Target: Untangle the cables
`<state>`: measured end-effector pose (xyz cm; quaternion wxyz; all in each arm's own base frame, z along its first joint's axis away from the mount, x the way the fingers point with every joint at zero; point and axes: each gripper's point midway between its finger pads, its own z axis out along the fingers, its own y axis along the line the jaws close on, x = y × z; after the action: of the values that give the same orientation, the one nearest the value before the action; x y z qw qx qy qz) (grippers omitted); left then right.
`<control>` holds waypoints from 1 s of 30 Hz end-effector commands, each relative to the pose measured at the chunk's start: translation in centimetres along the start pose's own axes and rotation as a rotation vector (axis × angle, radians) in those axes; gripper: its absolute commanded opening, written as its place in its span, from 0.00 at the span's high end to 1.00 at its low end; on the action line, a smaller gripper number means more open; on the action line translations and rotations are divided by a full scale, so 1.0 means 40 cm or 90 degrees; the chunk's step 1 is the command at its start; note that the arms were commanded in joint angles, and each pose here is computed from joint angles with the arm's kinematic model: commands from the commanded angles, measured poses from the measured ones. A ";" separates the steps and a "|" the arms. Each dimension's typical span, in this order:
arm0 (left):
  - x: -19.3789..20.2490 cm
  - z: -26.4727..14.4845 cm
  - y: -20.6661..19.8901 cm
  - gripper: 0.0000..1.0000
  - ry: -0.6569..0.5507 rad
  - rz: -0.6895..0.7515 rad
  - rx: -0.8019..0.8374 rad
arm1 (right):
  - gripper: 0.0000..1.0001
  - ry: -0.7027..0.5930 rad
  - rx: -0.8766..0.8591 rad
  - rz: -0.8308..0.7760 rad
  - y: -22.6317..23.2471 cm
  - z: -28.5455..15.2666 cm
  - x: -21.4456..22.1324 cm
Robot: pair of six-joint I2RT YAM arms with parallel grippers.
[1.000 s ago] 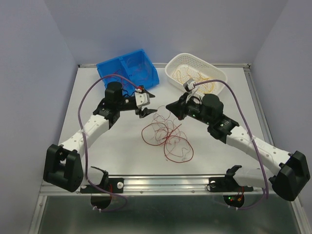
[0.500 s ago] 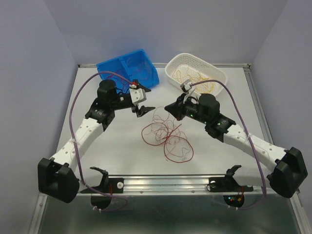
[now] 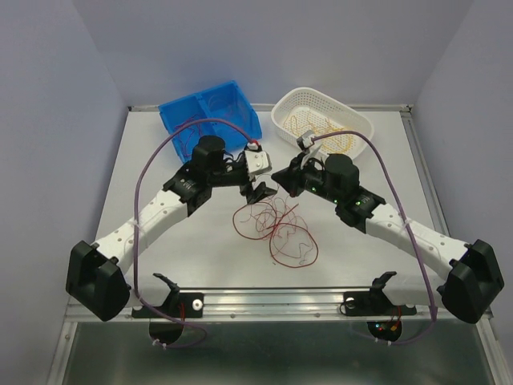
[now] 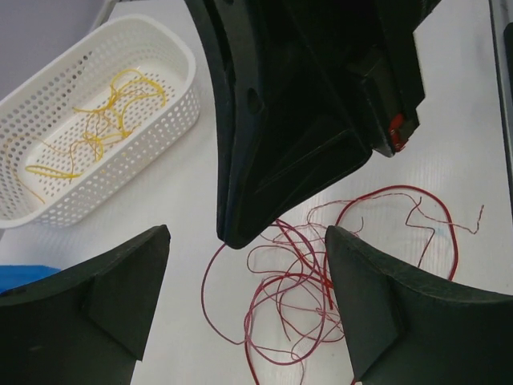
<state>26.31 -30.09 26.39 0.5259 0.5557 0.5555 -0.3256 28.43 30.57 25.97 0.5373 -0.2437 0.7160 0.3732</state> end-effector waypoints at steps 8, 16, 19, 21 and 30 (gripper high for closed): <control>0.026 0.027 0.085 0.12 0.030 -0.050 -0.097 | 0.99 -0.122 -0.013 -0.018 0.034 -0.019 -0.146; 0.015 0.044 0.046 0.18 0.006 -0.051 -0.029 | 0.99 -0.121 -0.021 -0.018 0.036 -0.014 -0.141; 0.006 0.044 0.031 0.32 -0.002 -0.045 -0.008 | 1.00 -0.119 -0.019 -0.019 0.032 -0.008 -0.136; 0.008 0.044 0.030 0.53 -0.001 -0.042 -0.007 | 1.00 -0.118 -0.019 -0.018 0.032 -0.006 -0.133; 0.034 0.033 0.094 1.00 0.032 -0.039 -0.083 | 0.35 -0.142 0.002 -0.017 0.020 -0.028 -0.140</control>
<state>28.88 -30.47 22.58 0.4941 0.5193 0.6224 -0.3144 28.93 30.61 28.95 0.5777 -0.2266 0.6820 0.3870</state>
